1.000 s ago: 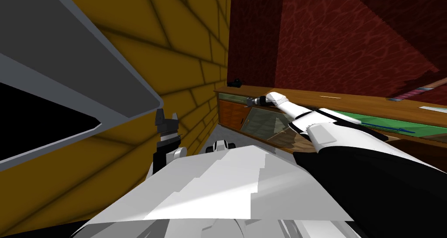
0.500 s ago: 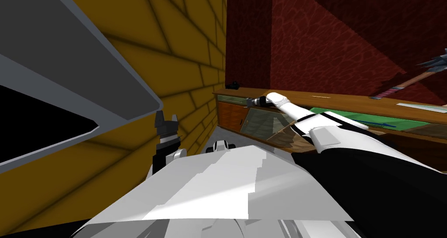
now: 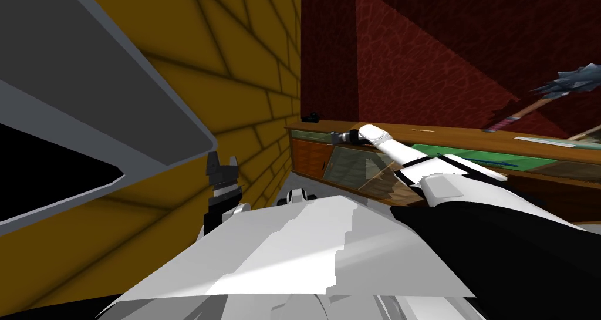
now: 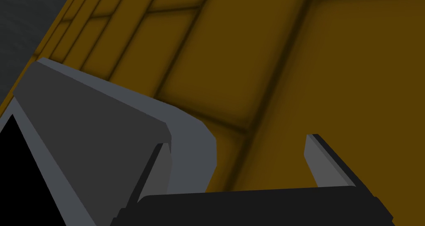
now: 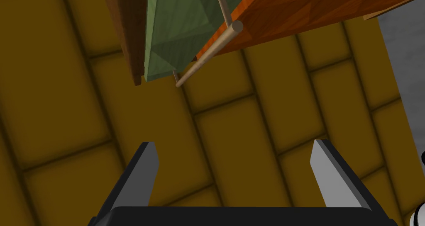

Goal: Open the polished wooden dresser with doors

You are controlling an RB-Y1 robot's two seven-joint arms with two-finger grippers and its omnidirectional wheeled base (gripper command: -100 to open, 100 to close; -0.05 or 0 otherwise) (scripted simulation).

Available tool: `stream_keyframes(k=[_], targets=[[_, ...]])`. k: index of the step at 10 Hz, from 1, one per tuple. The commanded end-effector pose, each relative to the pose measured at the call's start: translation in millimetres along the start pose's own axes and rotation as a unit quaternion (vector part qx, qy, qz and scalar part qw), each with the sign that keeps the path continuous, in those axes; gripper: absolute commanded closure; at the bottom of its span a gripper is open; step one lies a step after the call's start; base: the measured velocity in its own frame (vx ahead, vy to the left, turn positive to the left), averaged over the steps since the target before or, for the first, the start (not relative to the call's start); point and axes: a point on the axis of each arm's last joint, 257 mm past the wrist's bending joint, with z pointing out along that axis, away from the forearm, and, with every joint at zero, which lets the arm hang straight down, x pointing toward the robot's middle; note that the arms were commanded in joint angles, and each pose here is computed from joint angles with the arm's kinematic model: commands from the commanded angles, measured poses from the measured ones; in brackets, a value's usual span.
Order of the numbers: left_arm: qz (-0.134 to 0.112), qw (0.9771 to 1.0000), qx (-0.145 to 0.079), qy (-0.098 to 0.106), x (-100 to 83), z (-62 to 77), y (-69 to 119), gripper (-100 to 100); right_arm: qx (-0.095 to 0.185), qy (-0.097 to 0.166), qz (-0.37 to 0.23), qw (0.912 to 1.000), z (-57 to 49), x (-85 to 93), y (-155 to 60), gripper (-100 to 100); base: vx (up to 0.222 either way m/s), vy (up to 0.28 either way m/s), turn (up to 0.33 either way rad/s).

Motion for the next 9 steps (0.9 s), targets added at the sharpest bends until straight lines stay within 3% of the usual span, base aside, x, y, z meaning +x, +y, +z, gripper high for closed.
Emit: stream_keyframes(k=[1, 2, 3, 4, 5, 6, 7, 9], targets=[[0.002, 1.0, 0.001, -0.001, -1.4, -2.6, -1.0, 0, 0.006, -0.007, -0.012, 0.9999, -1.7, -12.1, -7, -100, 0.019, 0.022, -0.004], [0.003, 1.0, 0.003, -0.002, -2.5, -5.0, -2.1, 0, 0.005, -0.005, -0.01, 0.9999, -2.2, -8.3, -6, -100, -0.061, -0.003, 0.077], [0.004, 1.0, 0.007, -0.003, -3.2, -6.2, -4.7, 0, 0.007, -0.009, -0.004, 0.9999, 2.4, -5.3, -10, 100, -0.064, -0.019, 0.093], [0.005, 0.9999, 0.01, -0.004, -4.0, -6.9, -7.4, 0, 0.003, -0.006, 0.0, 1.0, 3.1, -1.6, -5, 100, -0.023, -0.007, 0.045], [0.006, 0.9999, 0.014, -0.005, -4.8, -7.7, -9.9, 0, 0.009, -0.012, 0.0, 0.9999, 6.5, -1.2, -13, 100, -0.05, -0.016, 0.118], [0.006, 0.9998, 0.018, -0.005, -5.1, -8.0, -12.3, 0, 0.001, -0.002, 0.011, 0.9999, 6.9, 9.3, -3, 100, -0.045, -0.022, 0.062], [0.007, 0.9998, 0.02, -0.005, -5.4, -8.1, -14.3, 0, 0.008, -0.012, 0.007, 0.9999, 10.5, 5.2, -13, 100, -0.061, -0.026, 0.155], [0.007, 0.9997, 0.024, -0.006, -5.4, -7.9, -16.9, 0, -0.001, 0.003, 0.021, 0.9998, 9.3, 21.1, -3, 100, -0.035, -0.013, 0.015]])
